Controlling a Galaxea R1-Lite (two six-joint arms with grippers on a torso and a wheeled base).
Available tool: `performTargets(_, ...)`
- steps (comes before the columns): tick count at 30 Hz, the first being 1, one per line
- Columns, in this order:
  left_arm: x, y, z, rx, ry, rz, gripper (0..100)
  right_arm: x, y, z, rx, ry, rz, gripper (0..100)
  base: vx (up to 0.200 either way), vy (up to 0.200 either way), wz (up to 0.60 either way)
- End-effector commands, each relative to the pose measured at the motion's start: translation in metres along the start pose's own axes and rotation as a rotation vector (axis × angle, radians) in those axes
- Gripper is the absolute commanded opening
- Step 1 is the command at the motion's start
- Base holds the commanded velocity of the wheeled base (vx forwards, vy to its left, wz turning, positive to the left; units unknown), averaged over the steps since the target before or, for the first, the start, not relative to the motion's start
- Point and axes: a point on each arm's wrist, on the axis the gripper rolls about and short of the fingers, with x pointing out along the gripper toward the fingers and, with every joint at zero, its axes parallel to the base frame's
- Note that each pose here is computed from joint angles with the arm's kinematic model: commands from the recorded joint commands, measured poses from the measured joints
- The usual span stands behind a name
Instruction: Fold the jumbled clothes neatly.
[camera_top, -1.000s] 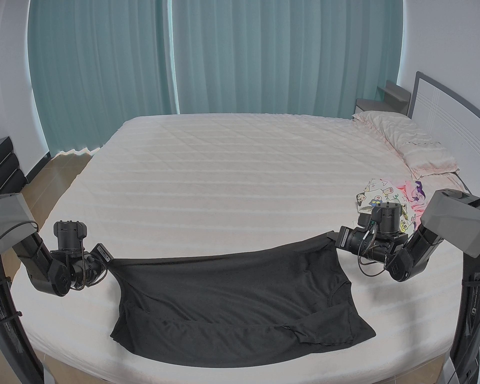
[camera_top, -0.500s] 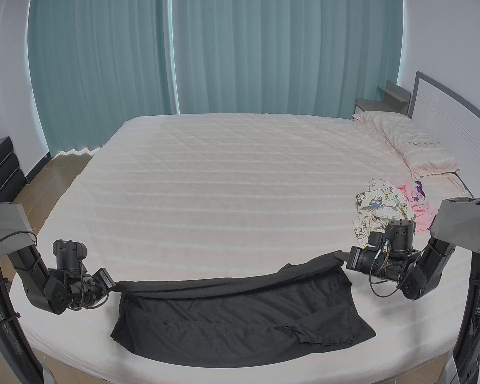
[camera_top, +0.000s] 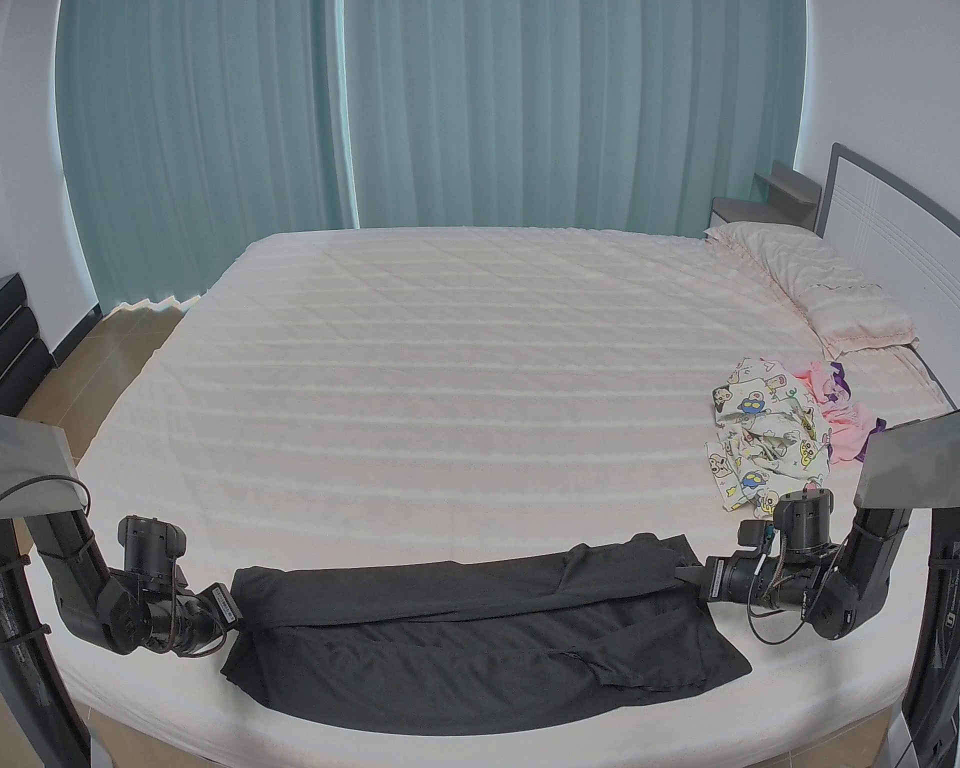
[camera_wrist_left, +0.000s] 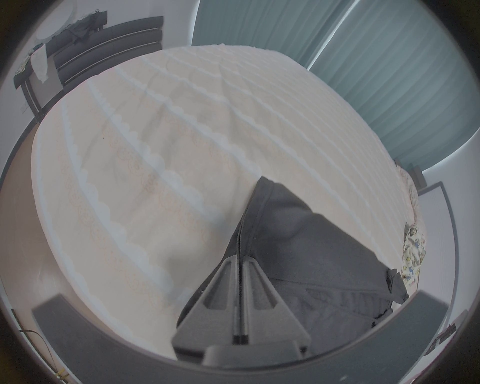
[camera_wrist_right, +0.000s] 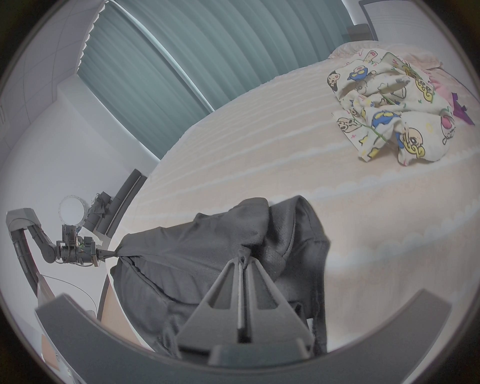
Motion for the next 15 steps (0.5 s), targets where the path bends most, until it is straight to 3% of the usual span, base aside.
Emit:
performTargets(1,0.007,0.003,-0.009,0.011,0.049,0.023,0,0.002,-0.007,-0.017,0.008,0.053,-0.017,0,0.0,0.0,0.0)
performTargets(6,0.008,0.002,-0.013,0.02,0.063,0.026,0,0.002,-0.012,-0.028,-0.009,0.055,-0.021,0,0.0,0.0,0.0)
performTargets(7,0.008,0.002,-0.014,0.021,0.067,0.026,0,0.001,-0.013,-0.03,-0.007,0.062,-0.023,100,0.0,0.0,0.0)
performTargets(8,0.008,0.002,-0.014,0.021,0.068,0.027,0,0.001,-0.013,-0.032,-0.006,0.065,-0.023,100,0.0,0.0,0.0)
performTargets(9,0.008,0.003,-0.014,0.021,0.069,0.028,100,0.0,-0.013,-0.033,-0.005,0.069,-0.024,100,0.0,0.0,0.0)
performTargets(15,0.005,0.003,-0.016,0.021,0.07,0.027,100,-0.004,-0.009,-0.025,-0.002,0.028,-0.004,100,0.0,0.0,0.0)
